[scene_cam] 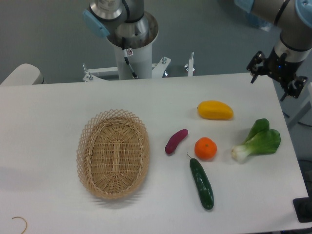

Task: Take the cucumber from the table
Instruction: 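Move the gripper from its raised pose toward the green cucumber, then lower the open gripper over the green cucumber's middle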

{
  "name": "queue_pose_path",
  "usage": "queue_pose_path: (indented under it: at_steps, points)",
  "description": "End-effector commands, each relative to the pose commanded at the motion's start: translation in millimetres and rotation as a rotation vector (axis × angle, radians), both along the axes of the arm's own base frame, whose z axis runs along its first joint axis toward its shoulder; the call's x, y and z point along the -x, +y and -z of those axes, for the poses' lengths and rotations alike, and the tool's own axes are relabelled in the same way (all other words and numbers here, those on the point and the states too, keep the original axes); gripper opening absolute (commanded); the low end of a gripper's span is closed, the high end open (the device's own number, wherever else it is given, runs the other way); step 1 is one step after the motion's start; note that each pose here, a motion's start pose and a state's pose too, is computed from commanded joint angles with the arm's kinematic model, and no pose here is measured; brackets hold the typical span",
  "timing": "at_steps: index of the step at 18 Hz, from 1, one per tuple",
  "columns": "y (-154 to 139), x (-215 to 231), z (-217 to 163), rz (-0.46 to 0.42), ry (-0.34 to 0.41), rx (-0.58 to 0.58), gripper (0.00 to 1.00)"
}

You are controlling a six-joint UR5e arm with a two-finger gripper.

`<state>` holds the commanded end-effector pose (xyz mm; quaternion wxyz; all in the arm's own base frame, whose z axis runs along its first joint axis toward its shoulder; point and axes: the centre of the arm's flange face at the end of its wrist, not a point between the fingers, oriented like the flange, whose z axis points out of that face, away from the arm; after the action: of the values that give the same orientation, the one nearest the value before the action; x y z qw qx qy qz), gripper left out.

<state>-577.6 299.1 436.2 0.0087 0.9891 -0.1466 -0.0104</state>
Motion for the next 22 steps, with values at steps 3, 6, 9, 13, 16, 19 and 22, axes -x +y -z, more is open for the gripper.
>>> queue_pose_path:
  at_steps: [3,6,9,13,16,19,22]
  points:
    - [1,-3,6,0.000,-0.005,-0.007,1.00]
    - [3,-6,10,-0.024,-0.014,-0.012,1.00]
    - [21,-16,20,-0.072,0.001,-0.020,1.00]
    - [55,-41,44,-0.120,0.024,-0.035,1.00]
    - [99,-70,56,-0.219,0.059,-0.064,1.00]
    - [136,-105,85,-0.326,0.051,-0.074,1.00]
    - [165,-127,117,-0.505,0.054,-0.164,1.00]
